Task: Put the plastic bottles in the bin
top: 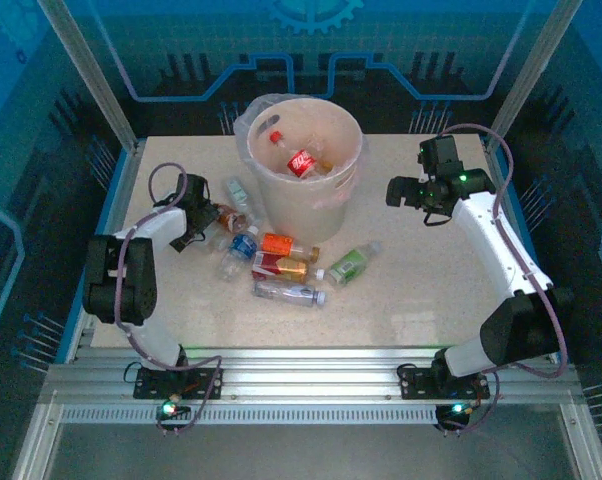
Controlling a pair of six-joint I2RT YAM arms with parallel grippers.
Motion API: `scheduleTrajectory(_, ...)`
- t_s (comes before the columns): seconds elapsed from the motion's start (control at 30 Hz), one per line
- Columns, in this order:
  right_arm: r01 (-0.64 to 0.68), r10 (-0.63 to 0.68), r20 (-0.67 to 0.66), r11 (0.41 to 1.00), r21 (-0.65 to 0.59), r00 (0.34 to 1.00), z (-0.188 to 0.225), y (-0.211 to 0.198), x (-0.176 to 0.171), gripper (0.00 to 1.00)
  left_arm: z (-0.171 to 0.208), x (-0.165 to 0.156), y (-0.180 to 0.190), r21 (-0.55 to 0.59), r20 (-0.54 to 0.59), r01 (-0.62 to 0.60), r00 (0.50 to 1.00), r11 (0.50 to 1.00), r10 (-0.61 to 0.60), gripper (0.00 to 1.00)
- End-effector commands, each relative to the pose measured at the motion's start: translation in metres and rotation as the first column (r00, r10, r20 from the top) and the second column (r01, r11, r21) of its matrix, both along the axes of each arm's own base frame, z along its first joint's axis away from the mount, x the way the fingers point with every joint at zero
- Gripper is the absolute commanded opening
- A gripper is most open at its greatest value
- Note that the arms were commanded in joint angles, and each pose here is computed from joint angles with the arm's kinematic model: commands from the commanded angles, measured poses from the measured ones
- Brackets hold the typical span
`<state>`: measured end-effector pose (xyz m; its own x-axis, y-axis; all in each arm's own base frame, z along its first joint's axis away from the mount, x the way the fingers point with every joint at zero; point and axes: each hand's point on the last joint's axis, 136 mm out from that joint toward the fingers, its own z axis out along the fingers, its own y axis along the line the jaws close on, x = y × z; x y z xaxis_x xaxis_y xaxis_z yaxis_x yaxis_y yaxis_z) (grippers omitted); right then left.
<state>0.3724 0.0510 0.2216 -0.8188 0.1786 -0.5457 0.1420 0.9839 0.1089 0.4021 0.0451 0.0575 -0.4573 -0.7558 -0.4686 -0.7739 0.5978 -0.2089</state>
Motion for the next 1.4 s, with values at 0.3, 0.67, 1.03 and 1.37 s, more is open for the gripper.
scheduleTrajectory(0.3, 0.015, -0.014, -0.015, 0.999, 0.030, 1.000, -0.007, 0.000, 0.002, 1.00, -0.026, -0.007, 0.009, 0.012, -0.086, -0.031, 0.996, 0.999, 0.032, 0.99)
scheduleTrajectory(0.67, 0.008, -0.007, -0.026, 0.999, 0.051, 1.000, -0.011, 0.004, 0.003, 1.00, -0.030, -0.018, 0.015, 0.001, -0.094, -0.054, 0.994, 0.999, 0.054, 0.99)
scheduleTrajectory(1.03, 0.003, -0.001, -0.031, 0.998, 0.061, 1.000, -0.012, 0.007, 0.004, 1.00, 0.008, -0.041, 0.023, 0.023, 0.000, -0.115, 0.993, 0.993, 0.115, 0.99)
scheduleTrajectory(1.37, -0.007, 0.010, -0.038, 0.998, 0.070, 0.999, -0.015, 0.011, 0.006, 1.00, 0.038, -0.028, 0.021, 0.009, 0.084, -0.102, 0.991, 0.995, 0.101, 0.99)
